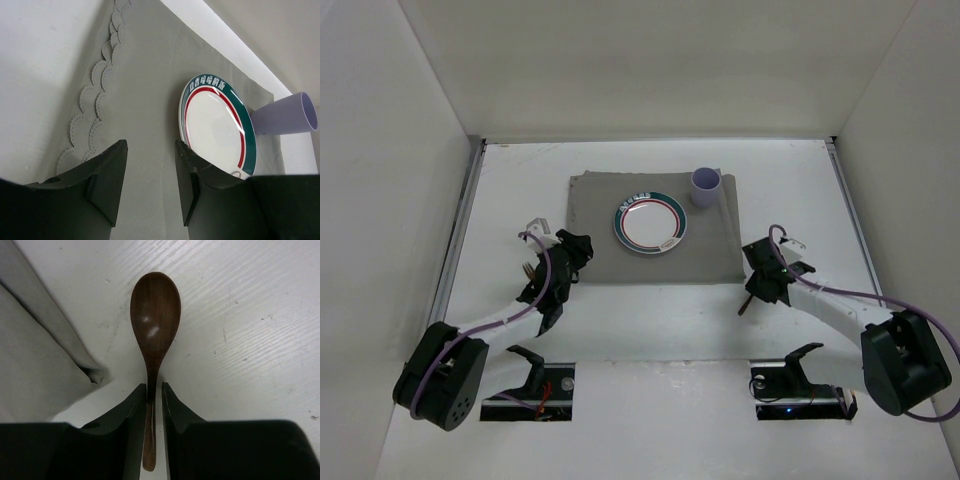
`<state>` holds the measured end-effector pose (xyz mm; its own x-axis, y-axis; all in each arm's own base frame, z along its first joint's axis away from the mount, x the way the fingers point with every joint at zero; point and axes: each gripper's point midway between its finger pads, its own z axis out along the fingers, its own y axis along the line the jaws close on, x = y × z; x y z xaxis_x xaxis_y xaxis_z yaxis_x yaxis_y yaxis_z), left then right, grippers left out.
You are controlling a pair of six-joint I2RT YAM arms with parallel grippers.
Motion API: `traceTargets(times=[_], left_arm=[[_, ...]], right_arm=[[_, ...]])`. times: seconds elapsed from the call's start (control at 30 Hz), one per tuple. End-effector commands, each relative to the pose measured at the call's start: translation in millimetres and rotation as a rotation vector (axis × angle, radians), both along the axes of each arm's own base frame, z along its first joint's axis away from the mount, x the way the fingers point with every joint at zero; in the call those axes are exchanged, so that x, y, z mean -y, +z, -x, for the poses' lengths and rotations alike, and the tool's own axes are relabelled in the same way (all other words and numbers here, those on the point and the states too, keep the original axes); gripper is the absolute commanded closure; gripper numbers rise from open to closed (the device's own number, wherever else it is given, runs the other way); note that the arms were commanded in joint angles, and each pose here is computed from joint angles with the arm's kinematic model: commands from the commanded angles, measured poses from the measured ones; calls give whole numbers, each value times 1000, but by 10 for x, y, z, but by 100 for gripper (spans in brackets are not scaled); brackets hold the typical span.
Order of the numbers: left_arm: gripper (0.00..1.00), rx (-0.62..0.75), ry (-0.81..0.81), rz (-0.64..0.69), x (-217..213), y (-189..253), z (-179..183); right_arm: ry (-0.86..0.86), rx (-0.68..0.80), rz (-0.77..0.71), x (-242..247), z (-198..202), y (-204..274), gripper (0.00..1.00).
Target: Set the dinner table for one person
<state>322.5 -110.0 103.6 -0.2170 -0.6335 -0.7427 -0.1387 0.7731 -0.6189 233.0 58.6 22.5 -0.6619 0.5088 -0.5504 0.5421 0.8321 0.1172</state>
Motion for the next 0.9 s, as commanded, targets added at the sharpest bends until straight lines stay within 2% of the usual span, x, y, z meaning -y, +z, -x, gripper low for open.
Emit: traceTargets(times=[0.0, 0.07, 0.17, 0.4, 0.47, 0.57, 0.7, 0.87], left_arm=[[59, 62, 6, 42, 0, 187, -38], [59, 58, 9, 41, -11, 170, -38], [59, 53, 10, 42, -10, 156, -39], [59, 49, 5, 40, 7, 147, -45], [59, 47, 2, 40, 14, 143, -47], [59, 39, -4, 37, 35, 117, -48], [59, 37, -10, 36, 60, 115, -52], [59, 44, -7, 25, 50, 129, -51]], right_arm=[[18, -16, -11, -24, -17, 60, 78], [19, -24, -5, -17, -8, 42, 81], [9, 11, -4, -17, -64, 124, 90], [38, 250, 109, 64, -388, 963, 93], [138, 348, 106, -127, -562, 1252, 93], [382, 422, 61, -652, -799, 1487, 93], [520, 396, 49, -1165, -1018, 1514, 93], [677, 275, 73, -1587, -1118, 1161, 93]])
